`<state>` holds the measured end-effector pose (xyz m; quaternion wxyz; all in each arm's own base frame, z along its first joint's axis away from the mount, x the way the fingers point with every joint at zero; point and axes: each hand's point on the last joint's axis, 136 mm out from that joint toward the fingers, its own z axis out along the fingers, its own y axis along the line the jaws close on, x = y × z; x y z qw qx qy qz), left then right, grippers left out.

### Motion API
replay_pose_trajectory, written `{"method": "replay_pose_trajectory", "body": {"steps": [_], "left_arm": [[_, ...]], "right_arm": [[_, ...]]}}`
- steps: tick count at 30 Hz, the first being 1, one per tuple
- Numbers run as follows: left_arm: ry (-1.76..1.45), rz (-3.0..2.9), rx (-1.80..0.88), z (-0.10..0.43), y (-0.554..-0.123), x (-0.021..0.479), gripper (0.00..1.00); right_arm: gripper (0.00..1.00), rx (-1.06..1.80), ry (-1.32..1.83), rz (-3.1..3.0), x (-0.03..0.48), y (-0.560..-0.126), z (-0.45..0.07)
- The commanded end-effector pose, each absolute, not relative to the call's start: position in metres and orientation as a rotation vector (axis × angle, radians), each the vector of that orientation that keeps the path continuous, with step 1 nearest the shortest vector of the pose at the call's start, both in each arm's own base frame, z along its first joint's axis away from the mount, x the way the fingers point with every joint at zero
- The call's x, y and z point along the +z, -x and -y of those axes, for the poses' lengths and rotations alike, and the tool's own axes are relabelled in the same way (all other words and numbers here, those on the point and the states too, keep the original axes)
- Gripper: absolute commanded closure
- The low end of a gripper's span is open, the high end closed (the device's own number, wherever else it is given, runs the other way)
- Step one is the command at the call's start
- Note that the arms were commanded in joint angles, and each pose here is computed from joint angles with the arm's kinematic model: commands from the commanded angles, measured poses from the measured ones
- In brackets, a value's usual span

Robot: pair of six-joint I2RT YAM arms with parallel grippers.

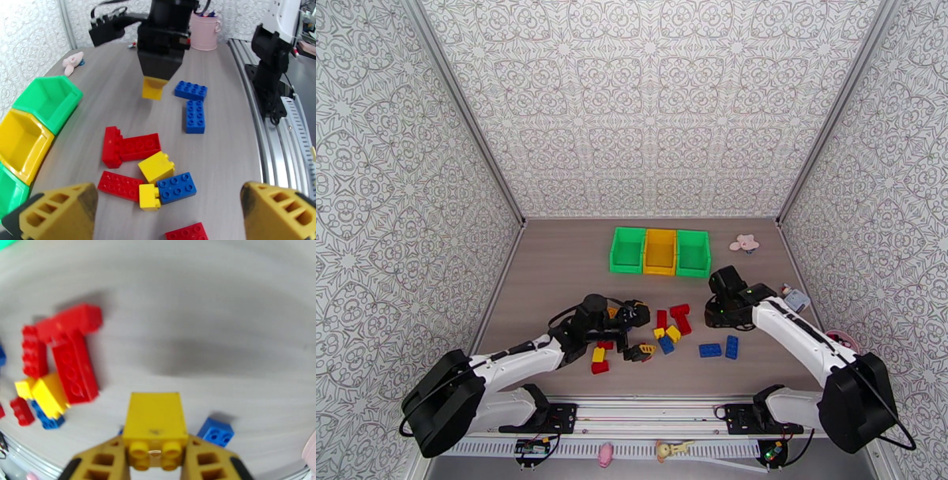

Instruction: Sort the legos into containers by color

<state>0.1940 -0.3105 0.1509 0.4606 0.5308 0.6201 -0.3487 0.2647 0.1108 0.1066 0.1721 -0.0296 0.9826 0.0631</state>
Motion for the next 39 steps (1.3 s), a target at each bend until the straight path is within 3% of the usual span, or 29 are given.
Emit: {"method": "replay_pose_trajectory", "body": {"steps": [1, 15, 26, 34, 39], "left_arm": [[-1.193, -1.589, -0.790, 0.308, -0.205, 0.155, 0.00], [-0.901, -1.644, -0.627, 0.317, -0.234, 0.169, 0.00], [-0.893, -1.623, -0.614, 0.327, -0.237, 0.167, 0.00], [-0.912, -1.620, -0.599, 0.328, -0.237, 0.166, 0.00], [-0.930, -1.621, -0.582, 0.327, -0.237, 0.165, 0.00]], "right_arm": [[0.80, 0.166, 0.116, -2.617, 0.146, -0.300, -0.117], [0.82, 0.093, 0.197, -2.377, 0.201, -0.422, -0.142], [0.82, 0.116, 0.243, -2.365, 0.171, -0.493, -0.166], [0.82, 0.097, 0.234, -2.403, 0.140, -0.517, -0.158], [0.71, 0.074, 0.239, -2.410, 0.134, -0.523, -0.152]]}}
